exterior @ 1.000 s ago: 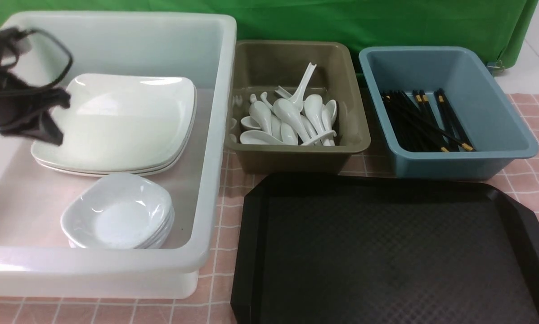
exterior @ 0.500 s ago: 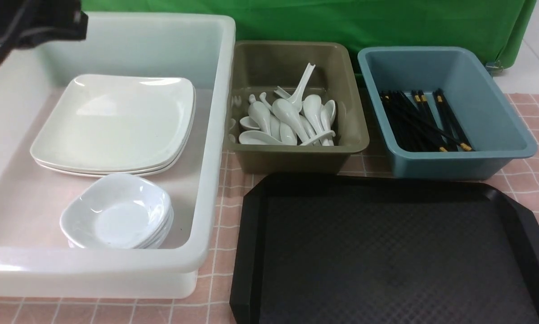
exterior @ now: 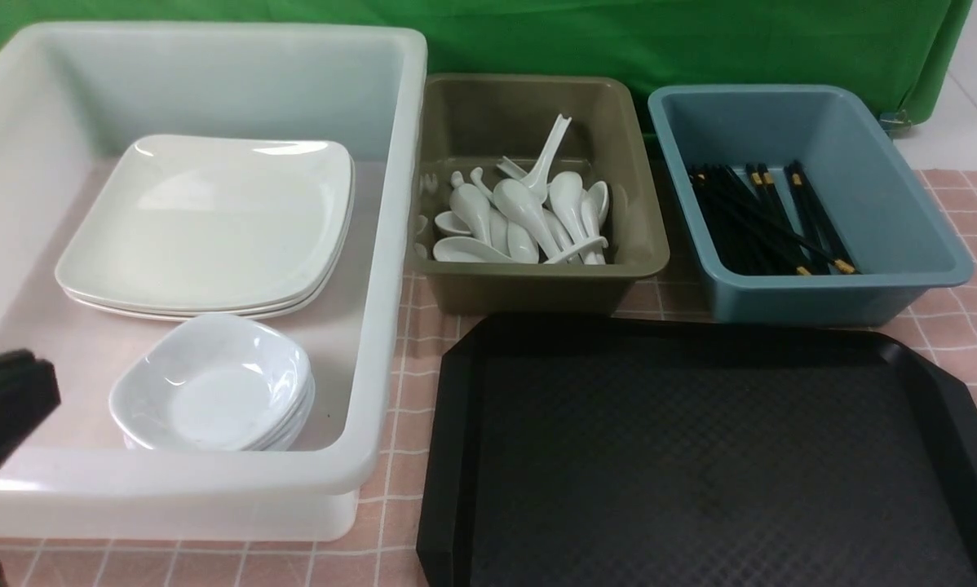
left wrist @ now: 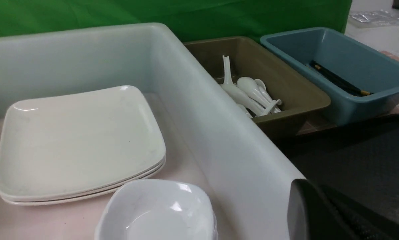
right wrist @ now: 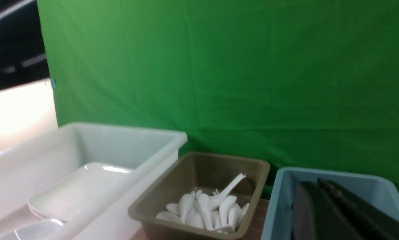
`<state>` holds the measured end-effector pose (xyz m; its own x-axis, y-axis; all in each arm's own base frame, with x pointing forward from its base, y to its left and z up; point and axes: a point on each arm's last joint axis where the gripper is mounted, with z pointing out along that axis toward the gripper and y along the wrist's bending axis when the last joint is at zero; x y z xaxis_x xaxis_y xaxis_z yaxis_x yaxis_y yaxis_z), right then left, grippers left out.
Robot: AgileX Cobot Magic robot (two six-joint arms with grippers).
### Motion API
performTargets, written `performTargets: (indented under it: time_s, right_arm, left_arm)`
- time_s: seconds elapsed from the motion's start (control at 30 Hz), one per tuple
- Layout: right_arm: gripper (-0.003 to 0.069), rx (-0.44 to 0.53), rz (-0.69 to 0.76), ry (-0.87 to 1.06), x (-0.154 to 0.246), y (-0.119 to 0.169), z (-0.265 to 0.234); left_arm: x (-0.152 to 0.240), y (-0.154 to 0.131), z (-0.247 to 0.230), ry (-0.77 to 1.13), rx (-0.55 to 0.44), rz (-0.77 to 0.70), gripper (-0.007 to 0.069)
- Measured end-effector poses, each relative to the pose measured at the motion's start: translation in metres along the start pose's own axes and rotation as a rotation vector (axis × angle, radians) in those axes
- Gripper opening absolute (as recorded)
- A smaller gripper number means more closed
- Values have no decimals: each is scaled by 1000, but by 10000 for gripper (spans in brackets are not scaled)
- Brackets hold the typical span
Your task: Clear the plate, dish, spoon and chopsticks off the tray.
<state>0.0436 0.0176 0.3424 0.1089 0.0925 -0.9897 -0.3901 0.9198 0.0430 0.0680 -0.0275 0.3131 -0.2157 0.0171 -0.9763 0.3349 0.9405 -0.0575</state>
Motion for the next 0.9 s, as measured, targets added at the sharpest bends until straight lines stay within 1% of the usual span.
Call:
performTargets:
  time_s: [0.07,0.23,0.43,0.9]
  right_arm:
    - [30,-11,1,-85,22,0,-6]
    - [38,-21,1,-195,30,0,-14]
    - [64,-24,3,-218,29,0,-15]
    - [78,-24,4,-218,29,0,-15]
  left_arm:
    - [18,2,1,-43,-9,-31,4]
    - [28,4,3,-97,-22,-70,4]
    - [27,4,3,-111,-23,-77,4]
    - [27,4,3,-112,-24,-76,4]
